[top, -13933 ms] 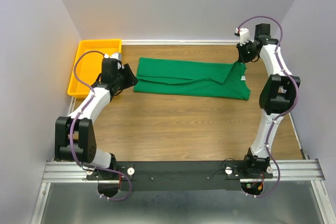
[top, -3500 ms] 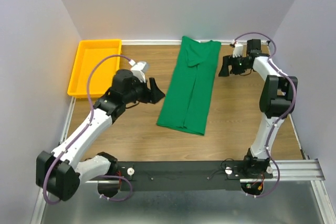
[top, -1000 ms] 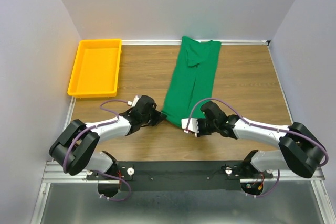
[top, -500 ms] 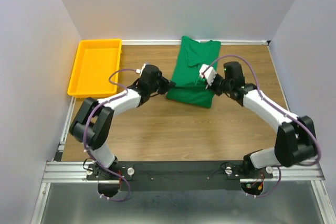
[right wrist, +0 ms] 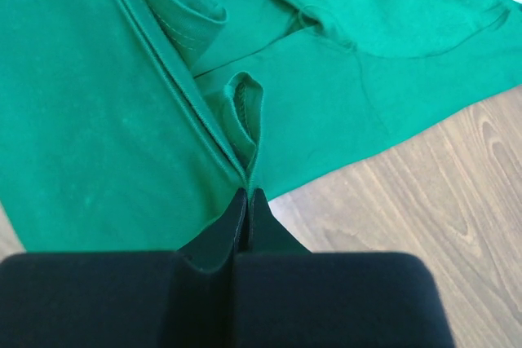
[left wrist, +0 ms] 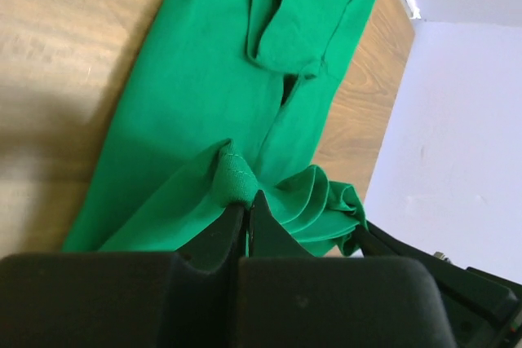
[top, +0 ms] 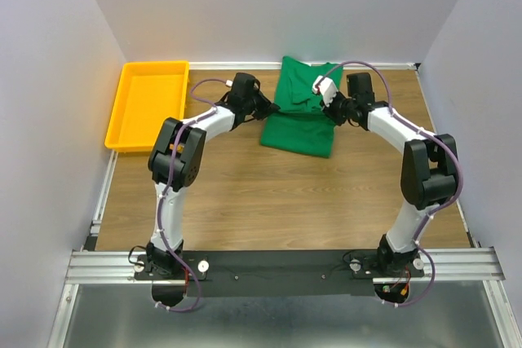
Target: Fold and stack the t-shirts
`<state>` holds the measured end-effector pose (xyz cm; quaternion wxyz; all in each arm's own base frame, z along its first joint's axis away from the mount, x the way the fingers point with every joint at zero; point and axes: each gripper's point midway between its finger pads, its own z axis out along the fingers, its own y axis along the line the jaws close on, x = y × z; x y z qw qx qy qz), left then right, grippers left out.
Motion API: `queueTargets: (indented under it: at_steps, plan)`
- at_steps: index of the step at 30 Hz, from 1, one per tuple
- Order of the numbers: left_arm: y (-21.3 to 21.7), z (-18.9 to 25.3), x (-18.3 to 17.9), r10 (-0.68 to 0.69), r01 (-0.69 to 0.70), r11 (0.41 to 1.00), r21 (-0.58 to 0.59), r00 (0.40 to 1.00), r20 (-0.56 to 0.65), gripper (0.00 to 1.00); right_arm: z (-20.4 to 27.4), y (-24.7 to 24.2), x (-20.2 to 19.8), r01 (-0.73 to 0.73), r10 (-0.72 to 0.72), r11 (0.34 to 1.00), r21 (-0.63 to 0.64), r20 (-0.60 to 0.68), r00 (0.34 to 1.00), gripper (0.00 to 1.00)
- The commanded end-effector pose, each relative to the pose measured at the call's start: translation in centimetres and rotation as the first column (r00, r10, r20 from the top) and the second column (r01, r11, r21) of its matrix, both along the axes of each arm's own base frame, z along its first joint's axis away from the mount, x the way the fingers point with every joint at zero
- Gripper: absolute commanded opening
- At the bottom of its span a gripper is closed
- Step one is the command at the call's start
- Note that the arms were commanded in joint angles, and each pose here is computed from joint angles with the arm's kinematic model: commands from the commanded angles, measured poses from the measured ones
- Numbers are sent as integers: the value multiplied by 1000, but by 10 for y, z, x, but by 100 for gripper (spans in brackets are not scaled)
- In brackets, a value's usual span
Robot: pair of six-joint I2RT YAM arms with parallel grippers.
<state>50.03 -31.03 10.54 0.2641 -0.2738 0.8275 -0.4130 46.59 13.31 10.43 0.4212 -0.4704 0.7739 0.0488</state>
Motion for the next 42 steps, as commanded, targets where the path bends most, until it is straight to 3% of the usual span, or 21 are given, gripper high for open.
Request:
queueTargets:
  at_steps: [1, 24, 26, 28, 29, 31, 32, 34, 36, 37, 39, 41, 42]
  plan:
    - [-5, -3, 8, -57, 56, 998, 17, 998, 5, 0, -1, -3, 14, 26, -26, 1000, 9, -6, 1000, 1]
    - [-10, -19, 58, -52, 53, 997, 52, 999, -10, 0, -17, -18, 61, 132, -132, 991, -3, -11, 991, 2]
    - [-13, -14, 62, -95, 95, 995, 17, 995, 19, 21, -17, -19, 68, 161, -161, 987, 3, -11, 987, 28]
    - [-10, 4, 70, -102, 103, 995, -13, 992, 71, 37, -12, -24, 77, 207, -207, 978, 5, 6, 978, 42]
    - [-7, 15, 73, -104, 106, 994, -16, 989, 105, 42, -4, -26, 83, 230, -230, 973, 18, 17, 973, 55]
    - [6, 56, 82, -81, 79, 997, 20, 972, 221, 57, 25, -30, 98, 291, -296, 952, 100, 38, 955, 64]
    - [11, 71, 83, -79, 71, 997, 42, 963, 259, 57, 39, -30, 100, 309, -318, 940, 144, 40, 947, 73]
    - [30, 118, 80, -83, 45, 993, 109, 924, 372, 57, 55, -17, 92, 222, -233, 949, 222, 22, 972, 81]
    - [43, 117, 63, -98, 40, 986, 160, 924, 370, 57, 56, 3, 49, -1, 7, 979, 202, -27, 1000, 85]
    - [51, 138, 49, -110, 38, 983, 182, 909, 402, 57, 46, 25, 12, -160, 186, 952, 261, -77, 980, 85]
    - [62, 120, 15, -135, 66, 977, 204, 930, 343, 57, 34, 31, -40, -358, 379, 914, 193, -83, 922, 85]
    - [60, 96, -18, -178, 132, 974, 182, 948, 263, 57, -12, 31, -80, -406, 411, 911, 66, -173, 895, 85]
    - [63, 55, -45, -190, 161, 971, 179, 969, 160, 57, -19, 32, -86, -406, 404, 914, 22, -170, 899, 85]
